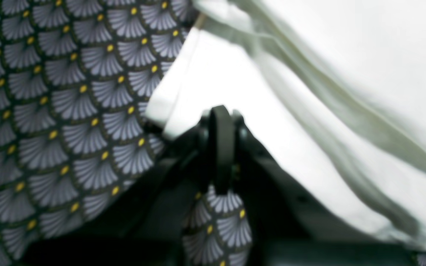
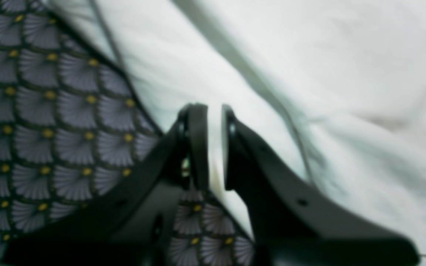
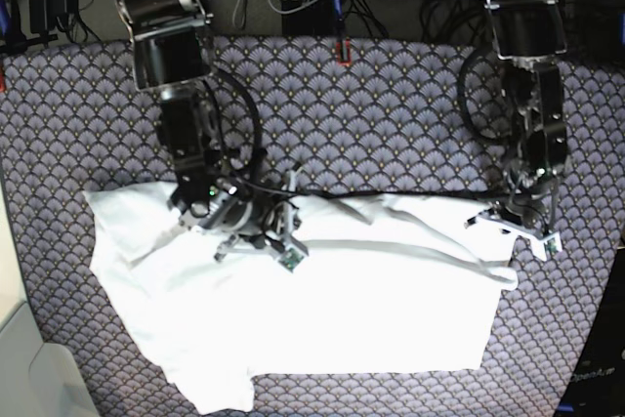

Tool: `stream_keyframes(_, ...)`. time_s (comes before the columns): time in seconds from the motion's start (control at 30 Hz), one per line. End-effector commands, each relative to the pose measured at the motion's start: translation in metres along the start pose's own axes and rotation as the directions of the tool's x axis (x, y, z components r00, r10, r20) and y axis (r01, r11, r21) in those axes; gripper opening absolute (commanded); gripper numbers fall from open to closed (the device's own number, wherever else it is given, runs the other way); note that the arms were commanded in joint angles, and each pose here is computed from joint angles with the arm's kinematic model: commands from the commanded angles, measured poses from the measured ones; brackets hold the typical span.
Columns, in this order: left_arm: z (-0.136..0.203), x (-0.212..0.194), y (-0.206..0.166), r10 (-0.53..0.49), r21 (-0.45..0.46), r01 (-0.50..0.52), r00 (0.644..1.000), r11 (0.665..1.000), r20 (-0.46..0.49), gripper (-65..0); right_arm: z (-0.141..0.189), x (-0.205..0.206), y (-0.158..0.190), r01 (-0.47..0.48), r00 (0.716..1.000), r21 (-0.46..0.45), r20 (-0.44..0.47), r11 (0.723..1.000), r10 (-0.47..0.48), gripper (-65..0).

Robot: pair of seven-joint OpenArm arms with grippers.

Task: Fold the T-shirt properly
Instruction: 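Move the right gripper inward over the folded shirt's middle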

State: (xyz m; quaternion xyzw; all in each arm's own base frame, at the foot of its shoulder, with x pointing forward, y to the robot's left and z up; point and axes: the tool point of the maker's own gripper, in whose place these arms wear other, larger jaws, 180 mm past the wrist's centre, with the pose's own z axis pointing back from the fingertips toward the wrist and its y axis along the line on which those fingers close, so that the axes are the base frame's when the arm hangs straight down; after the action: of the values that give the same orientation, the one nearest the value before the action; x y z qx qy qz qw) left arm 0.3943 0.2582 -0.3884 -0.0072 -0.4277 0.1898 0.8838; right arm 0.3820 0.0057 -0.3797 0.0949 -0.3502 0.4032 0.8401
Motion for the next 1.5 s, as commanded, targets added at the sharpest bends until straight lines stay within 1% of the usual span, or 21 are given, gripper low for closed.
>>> stream_keyframes(0.0, -0.004, 0.011, 0.004, 0.001, 0.008, -0.001, 1.0, 1.0, 0.016, -64.6, 0.0, 0.028, 0.001, -0.007, 0.998, 0.003, 0.067, 1.0, 0.007, -60.3)
stream_keyframes(0.1, -0.018, -0.001, 0.022, 0.012, 0.048, -0.01, 0.999, 0.999, -0.043, -64.6, -0.01, 0.044, 0.008, 0.001, 0.997, 0.038, 0.077, 0.999, -0.004, -60.3)
stream_keyframes(0.17, -0.026, 0.0, 0.025, 0.001, 0.059, 0.001, 0.999, 0.998, -0.032, -64.6, -0.02, 0.052, 0.009, 0.006, 0.998, 0.065, 0.065, 0.998, -0.011, -60.3)
stream_keyframes(0.23, -0.03, 0.004, 0.025, -0.062, 0.06, 0.063, 0.998, 0.996, -0.008, -64.6, -0.028, 0.055, 0.006, 0.011, 0.999, 0.085, 0.042, 0.996, -0.015, -60.3)
stream_keyframes(0.3, -0.03, 0.006, 0.021, -0.135, 0.05, 0.134, 0.991, 0.99, 0.005, -64.6, -0.029, 0.062, 0.002, 0.008, 0.998, 0.086, 0.056, 0.996, -0.013, -60.3)
stream_keyframes(0.33, -0.031, 0.004, 0.019, -0.155, 0.044, 0.155, 0.988, 0.987, 0.001, -64.6, -0.029, 0.065, 0.002, 0.007, 0.998, 0.085, 0.068, 0.996, -0.013, -60.3)
stream_keyframes(0.47, -0.032, 0.002, 0.023, -0.162, 0.052, 0.163, 0.987, 0.985, -0.009, -64.6, -0.034, 0.069, 0.0, 0.013, 0.995, 0.097, 0.093, 0.995, -0.023, -60.3)
stream_keyframes(0.57, -0.031, -0.005, 0.022, -0.166, 0.048, 0.167, 0.986, 0.985, -0.023, -64.6, -0.044, 0.059, 0.006, 0.04, 0.996, 0.131, 0.072, 0.991, -0.05, -60.3)
stream_keyframes(0.77, -0.031, -0.01, 0.024, -0.166, 0.051, 0.168, 0.986, 0.985, -0.03, -64.6, -0.06, 0.048, 0.02, 0.091, 0.988, 0.193, 0.102, 0.977, -0.112, -60.3)
stream_keyframes(0.8, -0.031, -0.01, 0.023, -0.168, 0.051, 0.169, 0.985, 0.984, -0.03, -64.6, -0.061, 0.052, 0.017, 0.092, 0.987, 0.194, 0.114, 0.977, -0.116, -60.3)
stream_keyframes(0.9, -0.031, -0.01, 0.024, -0.168, 0.053, 0.17, 0.985, 0.984, -0.032, -64.6, -0.067, 0.047, 0.007, 0.12, 0.982, 0.205, 0.118, 0.971, -0.147, -60.1)
stream_keyframes(0.97, -0.031, -0.012, 0.024, -0.168, 0.053, 0.17, 0.985, 0.984, -0.035, -64.6, -0.069, 0.054, -0.002, 0.133, 0.975, 0.208, 0.146, 0.969, -0.165, -60.0)
stream_keyframes(1.03, -0.031, -0.012, 0.024, -0.168, 0.053, 0.17, 0.985, 0.984, -0.038, -64.6, -0.067, 0.053, -0.017, 0.149, 0.969, 0.195, 0.168, 0.969, -0.183, -59.9)
stream_keyframes(1.1, -0.031, -0.012, 0.024, -0.168, 0.053, 0.17, 0.985, 0.984, -0.039, -64.6, -0.065, 0.059, -0.029, 0.159, 0.957, 0.186, 0.213, 0.97, -0.197, -59.9)
stream_keyframes(1.2, -0.031, -0.012, 0.024, -0.168, 0.053, 0.17, 0.985, 0.984, -0.039, -64.6, -0.057, 0.07, -0.048, 0.159, 0.937, 0.156, 0.286, 0.975, -0.199, -59.9)
stream_keyframes(1.23, -0.031, -0.012, 0.024, -0.168, 0.053, 0.17, 0.985, 0.984, -0.039, -64.6, -0.054, 0.071, -0.07, 0.194, 0.925, 0.068, 0.32, 0.979, -0.205, -60.0)
stream_keyframes(1.27, -0.031, -0.012, 0.024, -0.169, 0.051, 0.171, 0.985, 0.984, -0.039, -64.6, -0.05, 0.074, -0.089, 0.221, 0.913, -0.013, 0.353, 0.975, -0.202, -60.2)
stream_keyframes(1.3, -0.031, -0.012, 0.024, -0.169, 0.051, 0.171, 0.985, 0.984, -0.039, -64.6, -0.043, 0.076, -0.109, 0.248, 0.901, -0.101, 0.388, 0.963, -0.192, -60.2)
stream_keyframes(1.33, -0.031, -0.012, 0.024, -0.169, 0.051, 0.171, 0.985, 0.984, -0.039, -64.6, -0.038, 0.077, -0.123, 0.265, 0.894, -0.158, 0.409, 0.951, -0.181, -60.2)
stream_keyframes(1.37, -0.031, -0.012, 0.025, -0.169, 0.053, 0.171, 0.985, 0.984, -0.039, -64.6, -0.034, 0.078, -0.132, 0.28, 0.889, -0.204, 0.423, 0.938, -0.174, -60.2)
stream_keyframes(1.47, -0.031, -0.012, 0.024, -0.17, 0.051, 0.172, 0.985, 0.984, -0.041, -64.6, -0.021, 0.082, -0.139, 0.278, 0.878, -0.253, 0.459, 0.927, -0.137, -60.2)
